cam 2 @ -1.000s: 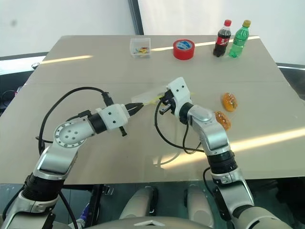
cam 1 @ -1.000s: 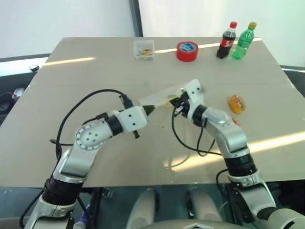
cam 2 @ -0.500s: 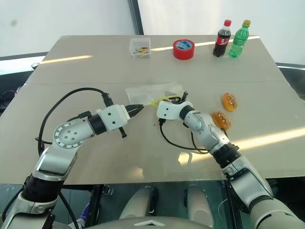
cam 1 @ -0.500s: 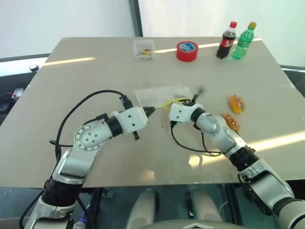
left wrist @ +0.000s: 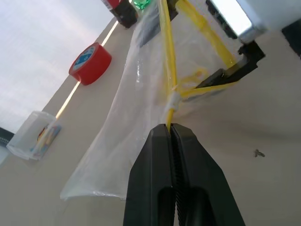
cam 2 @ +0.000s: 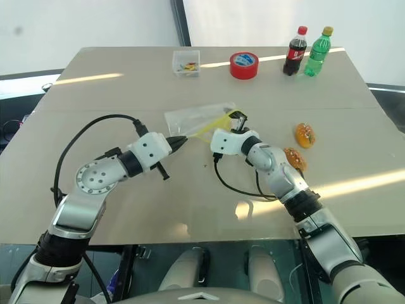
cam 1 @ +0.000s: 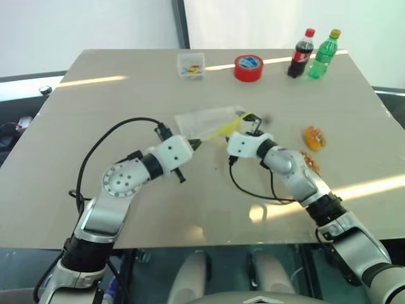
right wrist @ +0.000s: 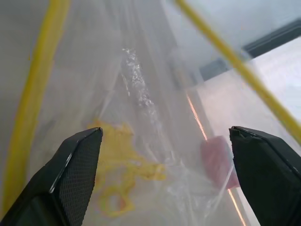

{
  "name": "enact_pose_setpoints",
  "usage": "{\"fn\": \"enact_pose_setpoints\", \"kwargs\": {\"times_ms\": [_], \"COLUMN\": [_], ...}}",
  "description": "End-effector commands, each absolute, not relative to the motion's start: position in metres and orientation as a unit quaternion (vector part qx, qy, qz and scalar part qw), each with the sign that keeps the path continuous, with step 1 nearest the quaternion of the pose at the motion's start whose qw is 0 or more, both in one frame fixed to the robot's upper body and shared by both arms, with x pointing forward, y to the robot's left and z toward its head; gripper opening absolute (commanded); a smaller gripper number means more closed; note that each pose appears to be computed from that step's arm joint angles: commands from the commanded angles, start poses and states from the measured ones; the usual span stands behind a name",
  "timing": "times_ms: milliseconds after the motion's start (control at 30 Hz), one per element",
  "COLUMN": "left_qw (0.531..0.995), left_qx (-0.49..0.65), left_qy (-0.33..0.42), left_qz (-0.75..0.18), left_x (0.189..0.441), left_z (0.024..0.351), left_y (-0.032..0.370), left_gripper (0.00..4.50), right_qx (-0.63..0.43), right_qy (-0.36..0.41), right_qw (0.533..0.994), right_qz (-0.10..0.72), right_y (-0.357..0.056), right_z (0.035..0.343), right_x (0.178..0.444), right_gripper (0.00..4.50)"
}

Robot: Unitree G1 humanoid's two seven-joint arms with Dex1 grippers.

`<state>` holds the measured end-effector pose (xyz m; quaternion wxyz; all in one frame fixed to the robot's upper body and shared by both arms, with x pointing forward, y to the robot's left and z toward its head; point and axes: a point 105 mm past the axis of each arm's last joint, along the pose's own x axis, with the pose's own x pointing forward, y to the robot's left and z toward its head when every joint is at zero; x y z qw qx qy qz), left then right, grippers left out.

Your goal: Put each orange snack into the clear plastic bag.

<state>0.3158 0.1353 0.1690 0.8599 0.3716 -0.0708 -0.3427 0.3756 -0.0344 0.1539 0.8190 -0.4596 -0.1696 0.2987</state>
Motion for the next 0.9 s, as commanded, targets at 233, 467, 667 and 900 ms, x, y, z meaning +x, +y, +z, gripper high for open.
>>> {"fn": "enact_pose_setpoints", "kwargs": {"times_ms": [233, 467, 667, 900], "left_qw": [0.878, 0.876, 0.873, 0.870], "left_qx": [0.366, 0.361, 0.356, 0.355], "left_qy": [-0.084, -0.089, -0.091, -0.096], "left_qz": [-0.296, -0.307, -0.322, -0.328], "left_x": [0.332, 0.334, 0.334, 0.332], "left_z": [0.183, 0.180, 0.179, 0.180], "left_y": [0.147, 0.140, 0.133, 0.130], "left_gripper": [0.00, 0.00, 0.00, 0.00], "right_qx": [-0.286, -0.224, -0.186, -0.109], "right_qy": [-0.134, 0.018, 0.094, 0.141], "right_qw": [0.895, 0.954, 0.968, 0.973], "right_qz": [0.316, 0.196, 0.140, 0.147], "right_y": [-0.084, -0.168, -0.204, -0.208], "right_z": [0.184, 0.154, 0.126, 0.100], "right_x": [0.334, 0.309, 0.305, 0.307], "right_gripper": [4.45, 4.45, 4.45, 3.91]}}
